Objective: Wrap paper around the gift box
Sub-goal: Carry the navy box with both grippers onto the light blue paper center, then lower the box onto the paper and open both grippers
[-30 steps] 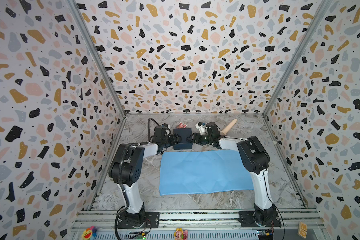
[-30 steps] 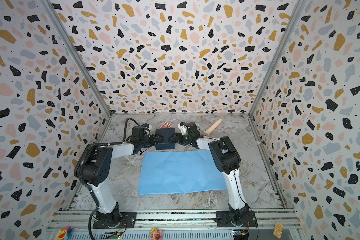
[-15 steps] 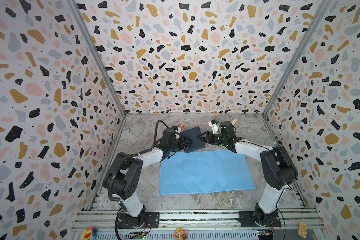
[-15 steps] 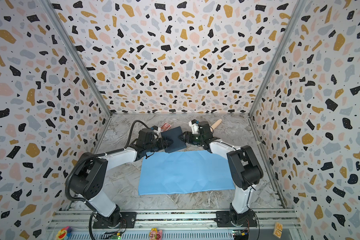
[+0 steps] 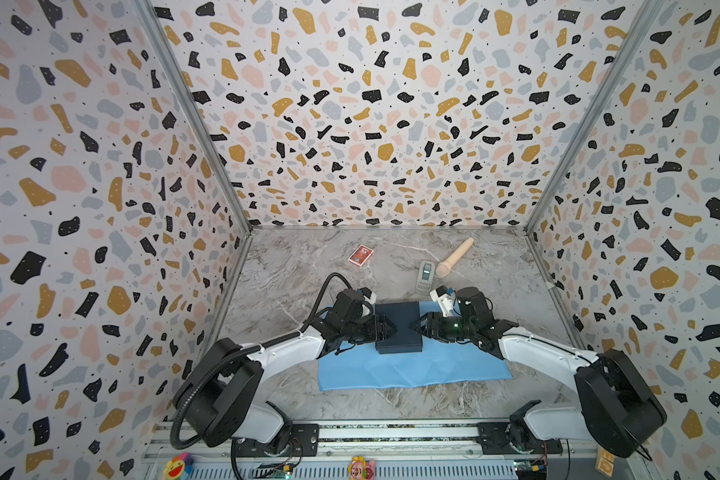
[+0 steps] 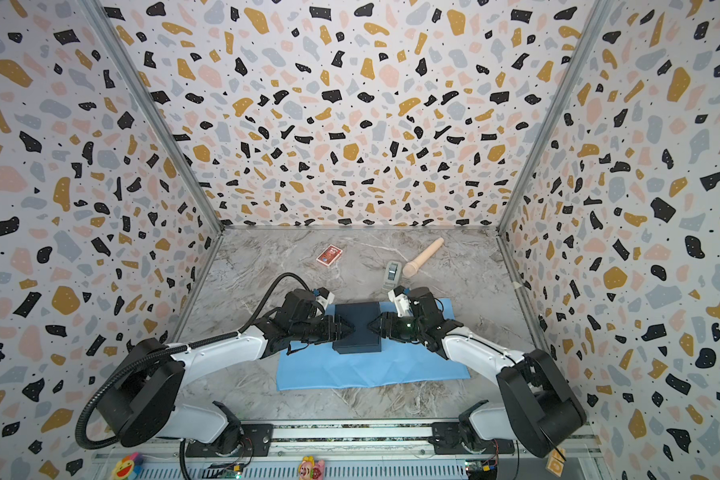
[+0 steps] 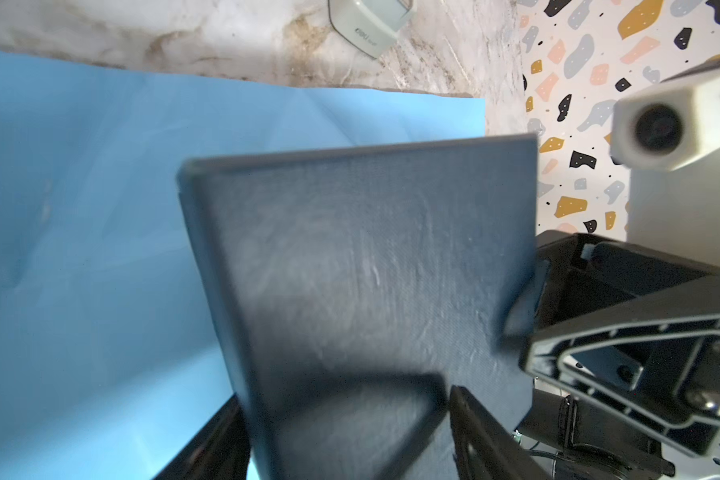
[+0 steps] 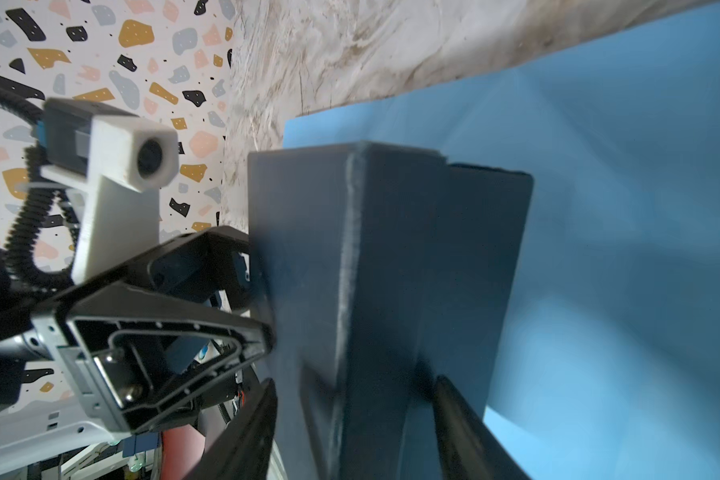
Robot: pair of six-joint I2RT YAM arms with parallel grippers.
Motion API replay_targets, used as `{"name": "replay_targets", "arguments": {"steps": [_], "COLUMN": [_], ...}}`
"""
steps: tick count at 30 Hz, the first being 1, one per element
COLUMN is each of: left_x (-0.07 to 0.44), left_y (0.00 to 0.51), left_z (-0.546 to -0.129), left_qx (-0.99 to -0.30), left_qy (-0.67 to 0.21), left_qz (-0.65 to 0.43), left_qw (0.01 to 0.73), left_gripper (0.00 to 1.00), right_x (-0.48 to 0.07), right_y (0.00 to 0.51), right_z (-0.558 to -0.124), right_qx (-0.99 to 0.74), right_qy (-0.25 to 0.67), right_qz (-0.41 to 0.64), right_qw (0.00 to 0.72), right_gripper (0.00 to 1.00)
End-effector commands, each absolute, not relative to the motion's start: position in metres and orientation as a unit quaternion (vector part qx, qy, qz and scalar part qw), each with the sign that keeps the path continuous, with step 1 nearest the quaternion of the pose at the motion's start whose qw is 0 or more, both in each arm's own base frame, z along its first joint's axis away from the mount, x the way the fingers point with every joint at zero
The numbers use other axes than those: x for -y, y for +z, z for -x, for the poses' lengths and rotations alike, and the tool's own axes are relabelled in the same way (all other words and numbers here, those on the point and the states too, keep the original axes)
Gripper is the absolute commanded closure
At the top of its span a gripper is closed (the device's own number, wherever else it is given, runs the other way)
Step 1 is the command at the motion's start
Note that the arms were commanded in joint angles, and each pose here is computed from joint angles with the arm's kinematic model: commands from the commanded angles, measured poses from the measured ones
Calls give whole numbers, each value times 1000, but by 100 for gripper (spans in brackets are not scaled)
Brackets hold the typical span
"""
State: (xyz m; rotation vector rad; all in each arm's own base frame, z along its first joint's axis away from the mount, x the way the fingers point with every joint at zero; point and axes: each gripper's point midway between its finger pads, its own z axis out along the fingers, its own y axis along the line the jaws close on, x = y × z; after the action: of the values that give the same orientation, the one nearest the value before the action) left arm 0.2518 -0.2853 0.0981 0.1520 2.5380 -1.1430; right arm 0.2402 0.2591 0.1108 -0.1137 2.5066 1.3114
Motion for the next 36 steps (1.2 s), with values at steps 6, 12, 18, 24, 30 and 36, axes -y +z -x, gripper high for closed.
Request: {"name": "replay_targets", "arguments": {"steps": [6,12,18,24,30,36], "left_x": [342,346,342,344,298,244], "left_y": [132,126,121,127,102,75], "left_z": [-231,-231,-226,-222,-230,-243], "left_qx": [-840,-844,-846,-837,-873,-892], "left_qy": [-501,-496,-495,-511,-443,-403], "left_qz": [-131,-128,-125,-127,-96,-22], "left_qw": [164,161,155,150,179,204], "left_gripper": [28,28,27,26,22,21], "right_x": [-264,-255,-247,-250,-192,-152], "right_y": [112,106,104,116,98,78], "right_z": [-225,-241,-250,-259,-279,-300], "right_qx": [-866,-874,-878,-867,-900,-921], "right_qy": [477,458,450,463,385,313], "right_qz": [64,68,70,81,34,-17], "right_qw": [134,145,150,163,201,232], "right_gripper": [40,38,36,31,19,14]}}
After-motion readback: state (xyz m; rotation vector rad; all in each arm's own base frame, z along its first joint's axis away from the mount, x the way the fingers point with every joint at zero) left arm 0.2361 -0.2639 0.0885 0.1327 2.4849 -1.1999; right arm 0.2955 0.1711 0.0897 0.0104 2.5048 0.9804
